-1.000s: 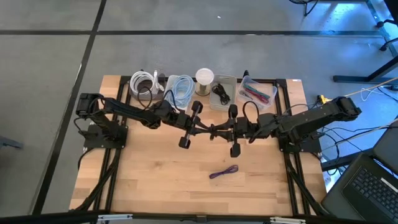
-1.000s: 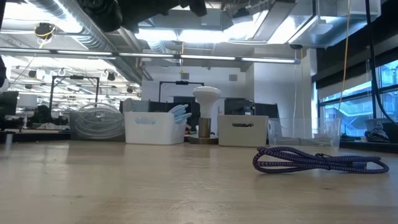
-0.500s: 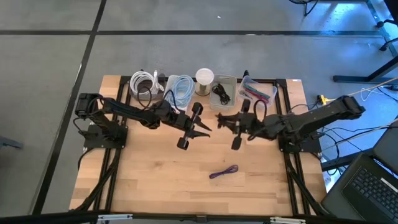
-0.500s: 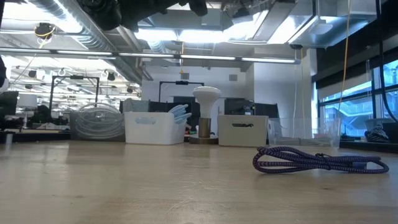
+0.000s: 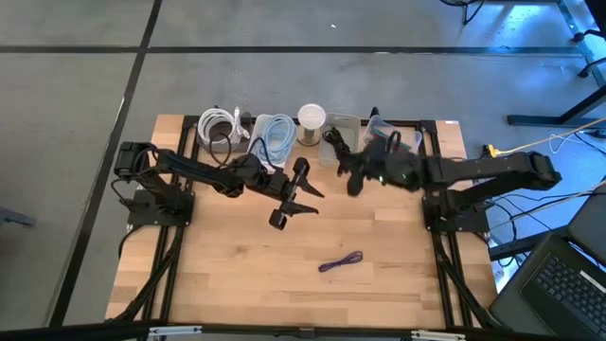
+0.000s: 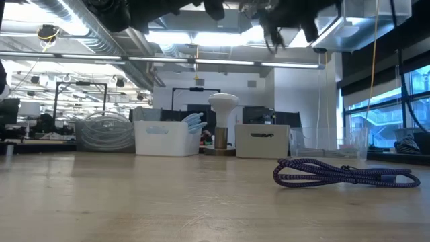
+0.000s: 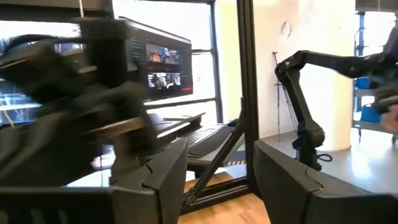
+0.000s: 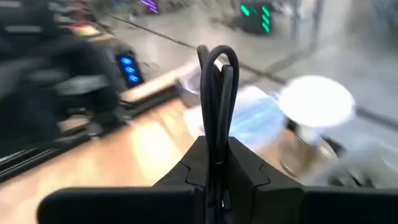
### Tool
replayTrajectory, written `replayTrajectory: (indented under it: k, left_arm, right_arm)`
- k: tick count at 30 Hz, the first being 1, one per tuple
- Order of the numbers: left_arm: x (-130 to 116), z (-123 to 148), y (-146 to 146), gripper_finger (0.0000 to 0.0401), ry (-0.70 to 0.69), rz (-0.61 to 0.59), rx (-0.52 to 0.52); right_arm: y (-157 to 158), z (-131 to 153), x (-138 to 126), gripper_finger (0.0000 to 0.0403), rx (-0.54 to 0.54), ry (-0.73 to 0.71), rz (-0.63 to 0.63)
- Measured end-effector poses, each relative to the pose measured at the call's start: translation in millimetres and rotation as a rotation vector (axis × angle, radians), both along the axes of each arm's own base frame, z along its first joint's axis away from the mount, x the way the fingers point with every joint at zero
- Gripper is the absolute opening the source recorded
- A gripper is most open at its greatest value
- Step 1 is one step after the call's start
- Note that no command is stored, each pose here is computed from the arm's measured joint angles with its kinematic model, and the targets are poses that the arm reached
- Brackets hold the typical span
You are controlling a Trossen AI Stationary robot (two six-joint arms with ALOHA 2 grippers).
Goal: Pick & Place USB Port
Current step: Put the black charger cable into the gray bin
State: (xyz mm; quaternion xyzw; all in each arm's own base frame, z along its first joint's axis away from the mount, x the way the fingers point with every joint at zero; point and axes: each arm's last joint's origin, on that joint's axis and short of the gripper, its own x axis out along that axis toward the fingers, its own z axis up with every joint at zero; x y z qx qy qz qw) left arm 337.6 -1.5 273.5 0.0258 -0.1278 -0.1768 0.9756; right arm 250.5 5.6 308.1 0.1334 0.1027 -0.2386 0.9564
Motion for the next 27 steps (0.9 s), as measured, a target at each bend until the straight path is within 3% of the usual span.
replayTrajectory:
  k: [8,13,19,27]
  left_arm:
    - [-0.1,0.0,-6.2,0.0172,0.002,-0.019,-0.003]
    - [-0.2,-0.2,-9.1,0.0171,0.002,-0.027,-0.003]
    - [-0.5,-0.2,-17.0,0.0173,0.007,-0.052,-0.013]
    - [-1.7,-0.3,-32.4,0.0169,0.008,-0.098,-0.013]
  right_arm:
    - [-68.6,-1.4,-7.1,0.0029,0.247,0.067,-0.137]
    - [-95.7,10.3,2.9,0.0029,0.300,0.112,-0.158]
    - [-126.8,15.5,23.9,0.0029,0.368,0.285,-0.194]
    - [-167.5,-14.2,37.6,0.0029,0.532,0.462,-0.227]
